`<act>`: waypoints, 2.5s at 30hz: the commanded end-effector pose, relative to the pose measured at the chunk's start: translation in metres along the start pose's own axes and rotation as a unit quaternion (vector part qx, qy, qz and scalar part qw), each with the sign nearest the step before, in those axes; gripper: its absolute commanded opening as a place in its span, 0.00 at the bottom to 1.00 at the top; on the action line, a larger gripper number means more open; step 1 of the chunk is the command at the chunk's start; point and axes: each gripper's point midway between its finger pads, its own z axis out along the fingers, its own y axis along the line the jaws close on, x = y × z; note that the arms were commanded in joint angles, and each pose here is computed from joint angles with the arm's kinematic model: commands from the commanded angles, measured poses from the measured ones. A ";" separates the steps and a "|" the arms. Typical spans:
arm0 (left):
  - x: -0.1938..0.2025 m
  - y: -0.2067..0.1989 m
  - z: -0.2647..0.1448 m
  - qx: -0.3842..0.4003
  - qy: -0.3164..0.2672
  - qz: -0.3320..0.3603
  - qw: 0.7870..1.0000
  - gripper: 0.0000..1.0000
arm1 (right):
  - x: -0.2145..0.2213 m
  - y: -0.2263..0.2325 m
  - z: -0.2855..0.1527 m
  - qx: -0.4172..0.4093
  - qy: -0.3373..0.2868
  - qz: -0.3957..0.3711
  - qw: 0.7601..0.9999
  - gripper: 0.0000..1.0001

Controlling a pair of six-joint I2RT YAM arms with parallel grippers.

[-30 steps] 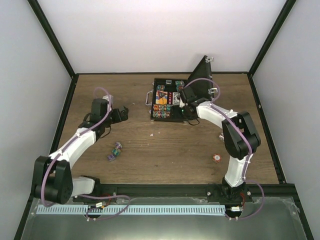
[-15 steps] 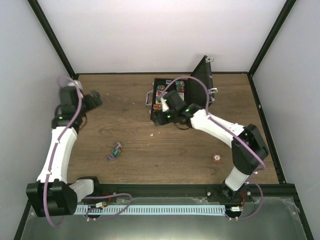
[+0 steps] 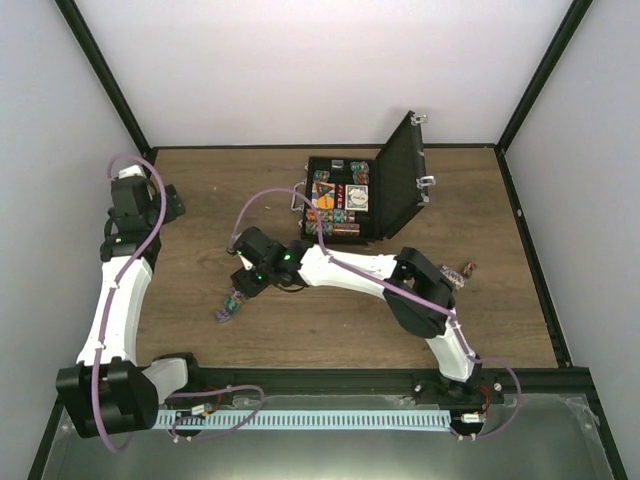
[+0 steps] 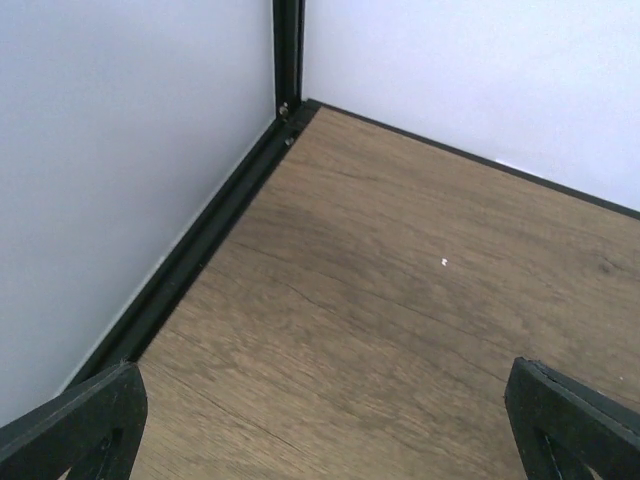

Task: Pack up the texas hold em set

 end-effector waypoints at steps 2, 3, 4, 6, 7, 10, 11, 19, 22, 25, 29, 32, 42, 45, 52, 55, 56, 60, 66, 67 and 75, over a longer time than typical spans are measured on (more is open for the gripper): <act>-0.011 0.012 -0.012 -0.027 -0.031 0.027 0.999 1.00 | -0.009 0.008 0.015 0.007 0.008 -0.018 1.000 0.61; -0.011 0.012 -0.012 -0.027 -0.031 0.027 0.999 1.00 | -0.007 0.009 0.019 0.006 0.011 -0.020 1.000 0.61; -0.011 0.011 -0.013 -0.026 -0.031 0.027 0.999 1.00 | -0.006 0.010 0.022 0.004 0.013 -0.022 1.000 0.61; -0.010 0.011 -0.012 -0.025 -0.030 0.027 0.999 1.00 | -0.005 0.013 0.030 -0.003 0.018 -0.023 1.000 0.59; -0.010 0.011 -0.012 -0.026 -0.028 0.027 0.999 1.00 | -0.003 0.014 0.034 -0.006 0.021 -0.024 0.999 0.58; -0.010 0.011 -0.013 -0.024 -0.028 0.027 0.999 1.00 | 0.000 0.019 0.047 -0.016 0.036 -0.027 0.999 0.55; -0.009 0.010 -0.012 -0.023 -0.027 0.027 0.999 1.00 | -0.001 0.021 0.049 -0.019 0.036 -0.028 0.999 0.55; -0.008 0.009 -0.011 -0.020 -0.025 0.028 0.999 1.00 | 0.007 0.030 0.060 -0.027 0.044 -0.038 0.998 0.55; -0.007 0.010 -0.011 -0.022 -0.024 0.028 0.999 1.00 | 0.008 0.020 0.065 0.002 0.042 -0.039 0.998 0.51; -0.007 0.010 -0.010 -0.022 -0.023 0.027 0.999 1.00 | 0.009 0.013 0.067 0.021 0.040 -0.045 0.998 0.48; -0.006 0.009 -0.009 -0.021 -0.021 0.028 0.999 1.00 | 0.011 0.009 0.069 0.032 0.043 -0.046 0.997 0.44; -0.006 0.010 -0.008 -0.023 -0.020 0.028 0.999 1.00 | 0.009 0.008 0.068 0.036 0.040 -0.045 0.998 0.38; -0.002 0.013 -0.006 -0.030 -0.017 0.028 0.999 1.00 | -0.022 -0.029 0.016 0.066 -0.016 0.011 0.998 0.21; -0.002 0.012 -0.006 -0.029 -0.018 0.027 0.999 1.00 | -0.025 -0.075 -0.011 0.084 -0.027 0.056 0.995 0.20; 0.002 0.007 -0.002 -0.014 -0.008 0.026 1.000 1.00 | 0.001 -0.219 -0.079 0.173 -0.051 0.170 0.969 0.20; 0.004 0.007 -0.001 -0.015 -0.006 0.026 1.000 1.00 | 0.008 -0.265 -0.103 0.186 -0.064 0.211 0.957 0.20; 0.004 0.007 0.000 -0.015 -0.005 0.027 1.000 1.00 | 0.008 -0.275 -0.108 0.186 -0.067 0.223 0.955 0.20; 0.007 0.008 0.003 -0.019 0.000 0.028 0.999 1.00 | 0.003 -0.302 -0.119 0.199 -0.082 0.249 0.944 0.21; 0.012 0.010 0.009 -0.029 0.009 0.031 0.999 1.00 | -0.002 -0.323 -0.106 0.197 -0.077 0.281 0.936 0.22; 0.012 0.011 0.009 -0.029 0.010 0.030 0.999 1.00 | -0.001 -0.327 -0.106 0.205 -0.076 0.282 0.934 0.22; 0.014 0.008 0.013 -0.024 0.013 0.032 0.999 1.00 | 0.001 -0.348 -0.100 0.246 -0.072 0.292 0.921 0.22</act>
